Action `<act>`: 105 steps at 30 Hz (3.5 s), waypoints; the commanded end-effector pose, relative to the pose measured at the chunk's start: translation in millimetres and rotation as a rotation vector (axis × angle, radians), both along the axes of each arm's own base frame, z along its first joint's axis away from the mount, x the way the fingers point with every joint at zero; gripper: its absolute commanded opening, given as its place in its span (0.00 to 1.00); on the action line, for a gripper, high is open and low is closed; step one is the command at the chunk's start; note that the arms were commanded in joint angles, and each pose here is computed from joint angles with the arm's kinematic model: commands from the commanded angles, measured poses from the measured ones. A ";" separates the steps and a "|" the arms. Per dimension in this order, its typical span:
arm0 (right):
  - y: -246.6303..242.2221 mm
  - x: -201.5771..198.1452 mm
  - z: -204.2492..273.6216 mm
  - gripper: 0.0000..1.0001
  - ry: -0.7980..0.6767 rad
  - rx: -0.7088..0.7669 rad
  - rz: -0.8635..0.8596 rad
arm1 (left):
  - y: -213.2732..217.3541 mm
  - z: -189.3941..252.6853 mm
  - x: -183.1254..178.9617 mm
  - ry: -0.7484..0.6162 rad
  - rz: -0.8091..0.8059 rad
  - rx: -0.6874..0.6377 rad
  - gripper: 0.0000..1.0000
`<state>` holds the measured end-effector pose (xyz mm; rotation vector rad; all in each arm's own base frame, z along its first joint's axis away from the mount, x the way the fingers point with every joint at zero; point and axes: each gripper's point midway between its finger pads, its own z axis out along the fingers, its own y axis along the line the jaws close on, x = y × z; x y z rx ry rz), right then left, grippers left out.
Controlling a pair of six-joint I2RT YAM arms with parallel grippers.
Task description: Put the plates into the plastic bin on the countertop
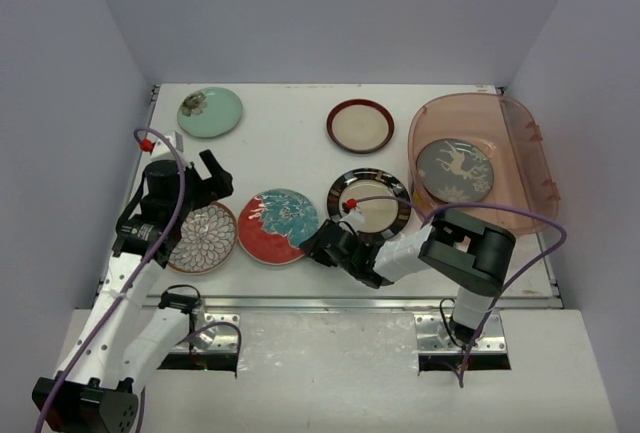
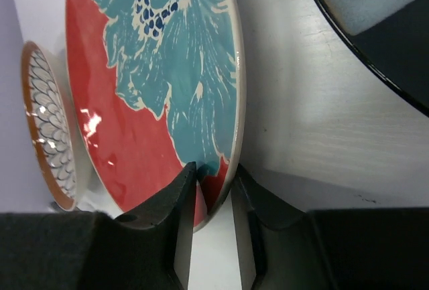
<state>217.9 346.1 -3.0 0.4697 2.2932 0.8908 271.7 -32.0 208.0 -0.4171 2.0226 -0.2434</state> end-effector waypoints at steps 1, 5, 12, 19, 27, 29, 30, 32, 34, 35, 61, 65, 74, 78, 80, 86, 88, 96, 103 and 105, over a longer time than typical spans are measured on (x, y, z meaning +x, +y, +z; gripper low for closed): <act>-22.7 6.7 -33.7 0.29 0.053 -0.069 -0.123 | -11.2 14.1 4.5 -0.059 -0.050 0.002 1.00; -23.7 9.5 -49.3 0.10 0.106 -0.052 -0.162 | -21.3 10.8 5.0 -0.047 -0.095 -0.001 1.00; -5.6 22.4 -15.4 0.00 0.040 0.089 -0.164 | -21.2 12.3 4.8 -0.052 -0.093 0.004 1.00; 18.3 64.2 51.4 0.00 -0.060 0.293 -0.161 | -18.6 12.8 4.7 -0.056 -0.079 0.009 1.00; 31.1 83.4 116.6 0.00 -0.174 0.442 -0.065 | -14.6 15.7 3.9 -0.066 -0.060 0.017 1.00; 34.0 84.3 134.9 0.00 -0.204 0.471 -0.040 | -14.0 16.4 4.2 -0.067 -0.056 0.018 1.00; 34.7 84.5 139.9 0.00 -0.216 0.472 -0.030 | -13.5 16.9 4.3 -0.069 -0.053 0.018 1.00; 31.8 88.0 149.7 0.00 -0.231 0.488 -0.032 | -12.1 18.8 3.9 -0.076 -0.046 0.019 1.00; 28.1 92.4 158.0 0.00 -0.242 0.500 -0.032 | -10.6 20.1 2.8 -0.081 -0.039 0.021 1.00; 25.0 96.2 165.9 0.00 -0.256 0.512 -0.036 | -9.8 20.7 2.9 -0.083 -0.034 0.021 1.00; -124.1 134.1 330.4 0.00 -0.463 0.558 -0.179 | 1.2 19.6 2.4 -0.076 0.026 0.041 1.00; -190.2 135.0 334.6 0.00 -0.458 0.489 -0.331 | 0.2 19.7 2.5 -0.075 0.021 0.038 1.00; -371.0 117.2 314.8 0.00 -0.442 0.359 -0.777 | -3.6 19.7 1.6 -0.079 -0.002 0.029 1.00; -400.5 115.2 297.4 0.00 -0.410 0.287 -0.853 | -4.9 19.6 1.2 -0.078 -0.009 0.028 1.00; -420.7 111.4 288.0 0.00 -0.396 0.241 -0.923 | -5.3 19.4 0.6 -0.079 -0.011 0.028 1.00; -438.5 113.4 244.7 0.00 -0.308 0.129 -0.968 | -6.8 18.4 1.2 -0.074 -0.019 0.026 1.00; -443.0 113.1 237.0 0.00 -0.297 0.095 -0.978 | -6.8 18.8 1.0 -0.076 -0.019 0.026 1.00; -451.3 123.9 205.5 0.00 -0.247 0.004 -0.944 | -7.2 17.0 1.5 -0.070 -0.021 0.027 1.00; -457.7 140.3 174.0 0.00 -0.183 -0.042 -0.902 | -7.6 15.2 2.5 -0.062 -0.023 0.029 1.00; -458.5 145.3 172.4 0.00 -0.184 -0.049 -0.887 | -7.6 15.2 2.8 -0.062 -0.023 0.029 1.00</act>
